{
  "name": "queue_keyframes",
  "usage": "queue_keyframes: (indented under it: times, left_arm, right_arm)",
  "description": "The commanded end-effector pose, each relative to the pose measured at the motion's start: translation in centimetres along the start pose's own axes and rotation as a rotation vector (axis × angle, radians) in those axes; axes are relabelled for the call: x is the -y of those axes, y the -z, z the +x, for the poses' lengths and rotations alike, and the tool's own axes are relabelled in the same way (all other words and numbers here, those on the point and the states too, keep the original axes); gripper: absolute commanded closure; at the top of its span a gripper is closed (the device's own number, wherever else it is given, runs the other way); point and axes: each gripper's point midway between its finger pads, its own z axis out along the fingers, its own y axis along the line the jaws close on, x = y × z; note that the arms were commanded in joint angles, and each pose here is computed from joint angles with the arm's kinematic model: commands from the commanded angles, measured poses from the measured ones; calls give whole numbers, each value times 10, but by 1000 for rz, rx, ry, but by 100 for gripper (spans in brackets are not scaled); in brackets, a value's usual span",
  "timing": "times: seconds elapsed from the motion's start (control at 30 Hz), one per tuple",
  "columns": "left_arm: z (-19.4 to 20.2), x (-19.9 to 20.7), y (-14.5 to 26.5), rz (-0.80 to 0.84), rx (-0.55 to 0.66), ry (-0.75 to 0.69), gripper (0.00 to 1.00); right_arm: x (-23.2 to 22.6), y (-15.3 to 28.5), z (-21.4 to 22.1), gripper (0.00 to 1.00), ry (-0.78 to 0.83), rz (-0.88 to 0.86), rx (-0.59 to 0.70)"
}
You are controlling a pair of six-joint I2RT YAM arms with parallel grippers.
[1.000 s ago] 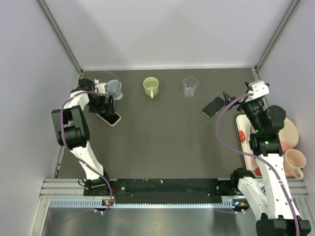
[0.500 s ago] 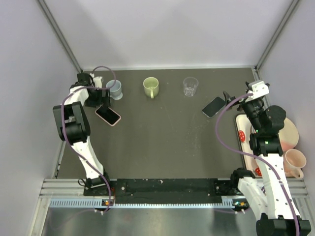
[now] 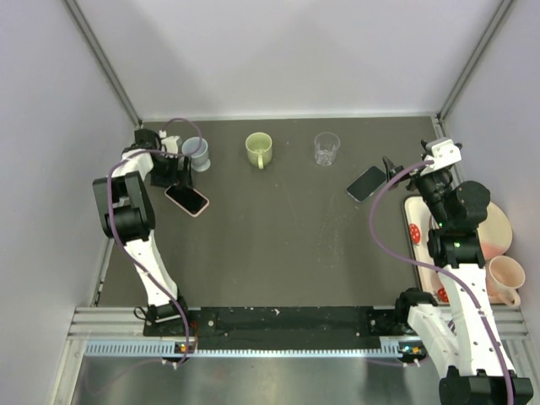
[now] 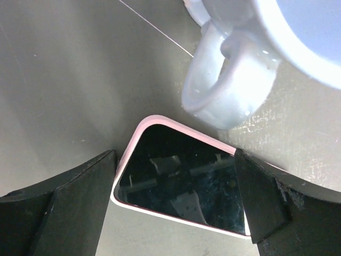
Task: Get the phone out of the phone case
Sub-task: Move the phone to the center of the board.
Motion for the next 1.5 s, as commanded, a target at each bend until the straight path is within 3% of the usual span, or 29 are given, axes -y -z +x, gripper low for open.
queue_keyframes:
  times: [0.0,0.27,0.77,1.17,1.33,1.47]
  left_arm:
    - [14,24,5,107,-18,-54,5]
    - [36,48,3,176,-65,-102,7]
    - [65,124,9,264,-161,-329,7]
    - [110,224,27,467,-279,-566,7]
    - [96,241,39,495,-211,-588,7]
    - [60,244,61,420,-56,-576,4]
  right_arm:
    - [-2,-2,-4,1,16,-6,26]
    - [-1,-2,-5,1,18,-5,30]
    - [-1,-1,-5,1,20,-1,29]
    - [-1,-1,-6,1,21,-2,31]
    - [-1,-2,-4,1,23,-4,27]
    - [-1,-2,-2,1,22,-3,24]
